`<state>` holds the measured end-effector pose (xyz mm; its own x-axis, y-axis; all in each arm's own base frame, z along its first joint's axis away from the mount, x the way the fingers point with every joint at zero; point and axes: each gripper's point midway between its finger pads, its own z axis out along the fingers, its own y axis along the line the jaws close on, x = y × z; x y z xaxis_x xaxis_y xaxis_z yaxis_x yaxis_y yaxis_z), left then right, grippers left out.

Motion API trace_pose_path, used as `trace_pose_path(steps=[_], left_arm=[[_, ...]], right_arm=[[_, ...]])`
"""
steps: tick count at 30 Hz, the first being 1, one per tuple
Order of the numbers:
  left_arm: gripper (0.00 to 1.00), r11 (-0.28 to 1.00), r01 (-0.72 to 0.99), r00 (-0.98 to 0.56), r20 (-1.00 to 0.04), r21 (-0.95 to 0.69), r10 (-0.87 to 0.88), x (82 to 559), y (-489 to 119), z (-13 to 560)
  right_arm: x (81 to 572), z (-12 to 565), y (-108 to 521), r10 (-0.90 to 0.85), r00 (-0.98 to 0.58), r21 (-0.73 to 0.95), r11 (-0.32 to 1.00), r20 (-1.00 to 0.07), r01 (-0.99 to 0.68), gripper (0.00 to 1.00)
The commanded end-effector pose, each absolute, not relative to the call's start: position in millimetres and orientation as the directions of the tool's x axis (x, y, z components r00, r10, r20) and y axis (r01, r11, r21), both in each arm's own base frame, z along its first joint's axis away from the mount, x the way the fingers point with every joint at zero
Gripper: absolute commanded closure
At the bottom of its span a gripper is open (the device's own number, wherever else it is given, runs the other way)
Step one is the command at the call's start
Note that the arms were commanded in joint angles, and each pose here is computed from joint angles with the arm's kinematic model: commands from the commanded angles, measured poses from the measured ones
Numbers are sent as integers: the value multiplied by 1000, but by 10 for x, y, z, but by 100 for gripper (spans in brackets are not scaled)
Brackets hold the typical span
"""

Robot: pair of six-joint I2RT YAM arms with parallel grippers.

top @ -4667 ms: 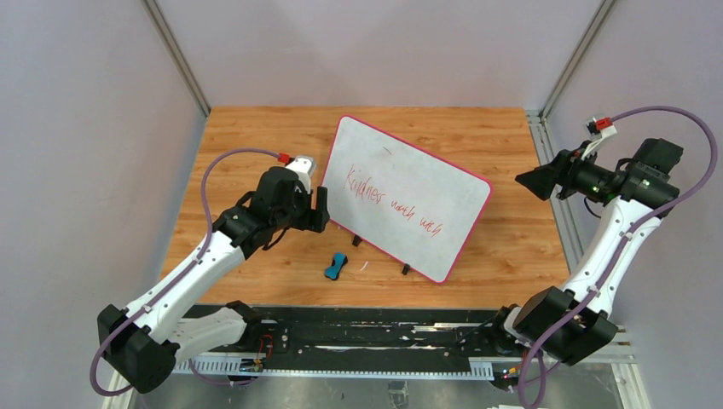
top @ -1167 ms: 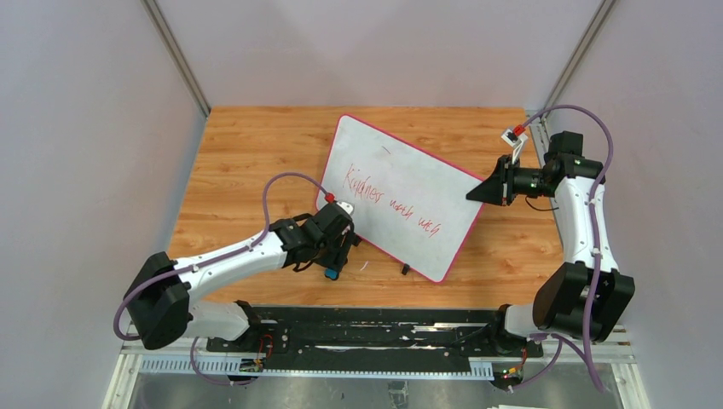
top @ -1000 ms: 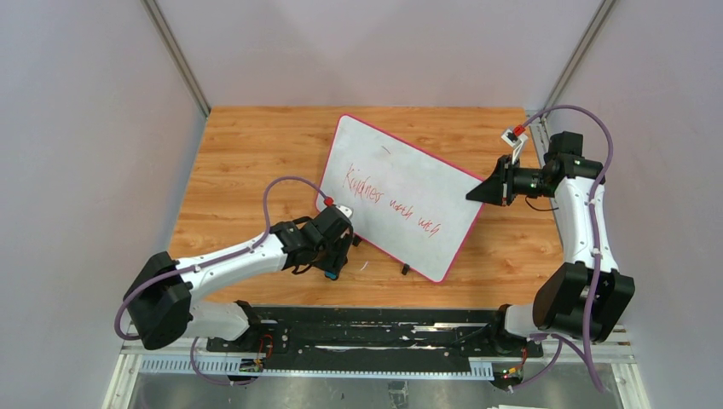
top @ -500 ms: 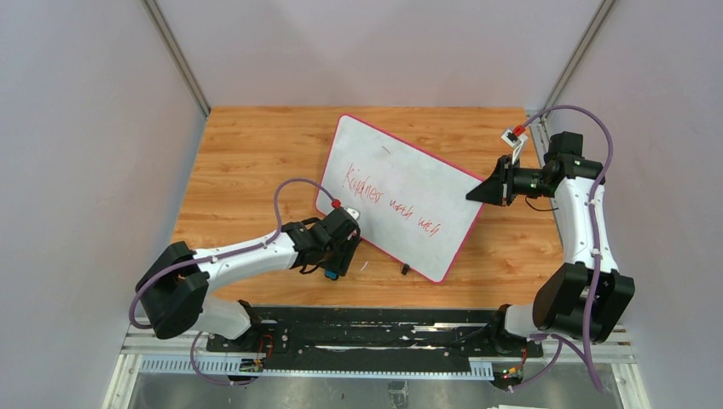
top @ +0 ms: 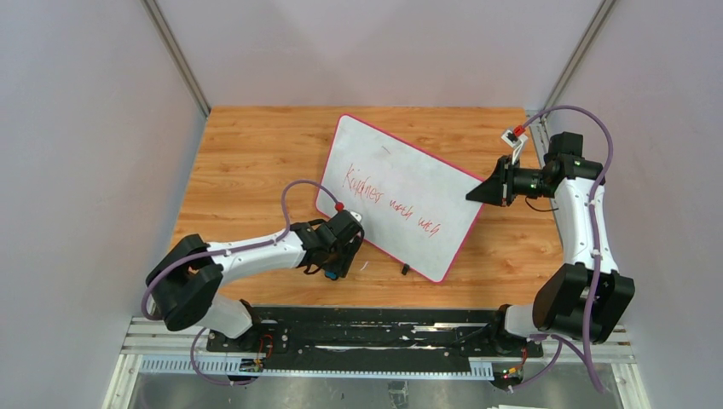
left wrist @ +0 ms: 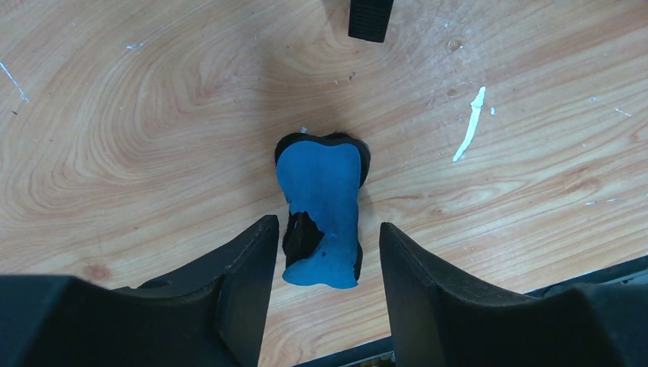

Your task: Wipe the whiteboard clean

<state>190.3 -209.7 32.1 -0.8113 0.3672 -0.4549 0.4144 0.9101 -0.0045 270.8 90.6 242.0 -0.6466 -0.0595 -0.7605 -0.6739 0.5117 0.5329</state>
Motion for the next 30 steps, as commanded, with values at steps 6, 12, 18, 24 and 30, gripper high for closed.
trace_pose_path(steps=[6, 12, 18, 24, 30], left_arm=[[49, 913, 408, -806, -462, 22, 371, 1947, -2110, 254], [50, 913, 407, -811, -447, 29, 376, 1944, -2108, 190], [64, 919, 390, -808, -459, 50, 368, 1983, -2077, 200], [100, 940, 331, -783, -532, 81, 321, 2100, -1995, 409], [100, 965, 260, -677, -708, 26, 201, 2325, -2006, 983]], right_arm=[[2700, 2376, 901, -95, -629, 494, 533, -772, -687, 99], [2698, 2377, 904, -96, -628, 494, 532, -772, -688, 99], [2689, 2367, 903, -96, -629, 494, 532, -772, -688, 99], [2691, 2360, 898, -94, -631, 497, 533, -770, -685, 100], [2689, 2361, 902, -93, -631, 498, 531, -770, -686, 100]])
